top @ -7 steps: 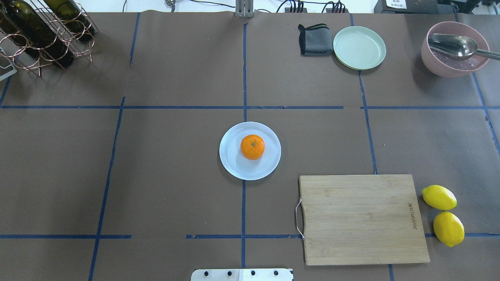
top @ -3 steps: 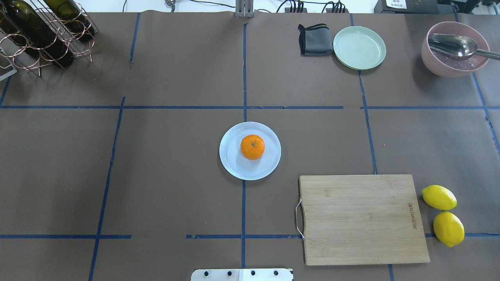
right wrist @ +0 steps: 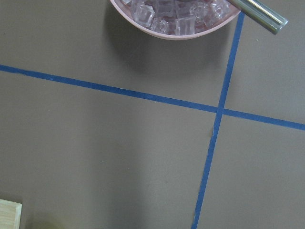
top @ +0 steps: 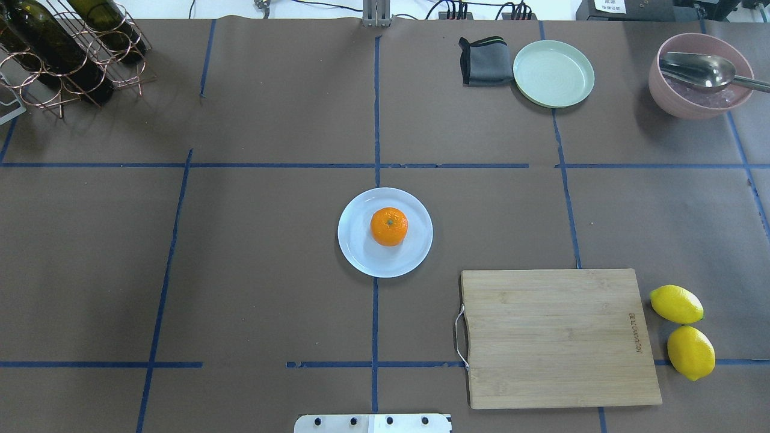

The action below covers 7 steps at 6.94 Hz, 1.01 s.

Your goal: Pick orange to plate

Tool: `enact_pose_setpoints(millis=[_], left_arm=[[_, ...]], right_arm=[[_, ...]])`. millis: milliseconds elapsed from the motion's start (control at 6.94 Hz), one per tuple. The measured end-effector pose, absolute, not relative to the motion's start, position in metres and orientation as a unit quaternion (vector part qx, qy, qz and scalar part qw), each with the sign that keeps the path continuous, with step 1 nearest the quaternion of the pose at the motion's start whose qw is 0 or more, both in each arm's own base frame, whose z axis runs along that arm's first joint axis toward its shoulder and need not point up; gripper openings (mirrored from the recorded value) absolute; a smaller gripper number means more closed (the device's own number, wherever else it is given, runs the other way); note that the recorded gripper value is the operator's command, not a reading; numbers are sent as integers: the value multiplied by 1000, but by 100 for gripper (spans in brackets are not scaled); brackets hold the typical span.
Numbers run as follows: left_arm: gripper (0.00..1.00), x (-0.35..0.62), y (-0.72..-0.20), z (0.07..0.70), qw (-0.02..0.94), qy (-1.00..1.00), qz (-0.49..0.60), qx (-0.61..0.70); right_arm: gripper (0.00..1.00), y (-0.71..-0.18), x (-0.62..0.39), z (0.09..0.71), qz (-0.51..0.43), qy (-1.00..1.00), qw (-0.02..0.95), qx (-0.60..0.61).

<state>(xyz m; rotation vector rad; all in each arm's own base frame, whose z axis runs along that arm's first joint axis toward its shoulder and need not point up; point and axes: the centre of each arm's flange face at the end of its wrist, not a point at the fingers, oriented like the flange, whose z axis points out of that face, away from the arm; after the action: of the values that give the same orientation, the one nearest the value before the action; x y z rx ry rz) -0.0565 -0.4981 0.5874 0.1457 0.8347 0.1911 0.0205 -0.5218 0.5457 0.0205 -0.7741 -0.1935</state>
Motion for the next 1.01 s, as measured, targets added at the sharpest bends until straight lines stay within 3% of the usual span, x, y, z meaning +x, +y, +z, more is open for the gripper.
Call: enact_pose_setpoints(millis=[1008], left_arm=[[100, -56, -501, 582, 907, 403, 96, 75]], right_arm=[[100, -535, 13, 576, -107, -379, 919, 32]])
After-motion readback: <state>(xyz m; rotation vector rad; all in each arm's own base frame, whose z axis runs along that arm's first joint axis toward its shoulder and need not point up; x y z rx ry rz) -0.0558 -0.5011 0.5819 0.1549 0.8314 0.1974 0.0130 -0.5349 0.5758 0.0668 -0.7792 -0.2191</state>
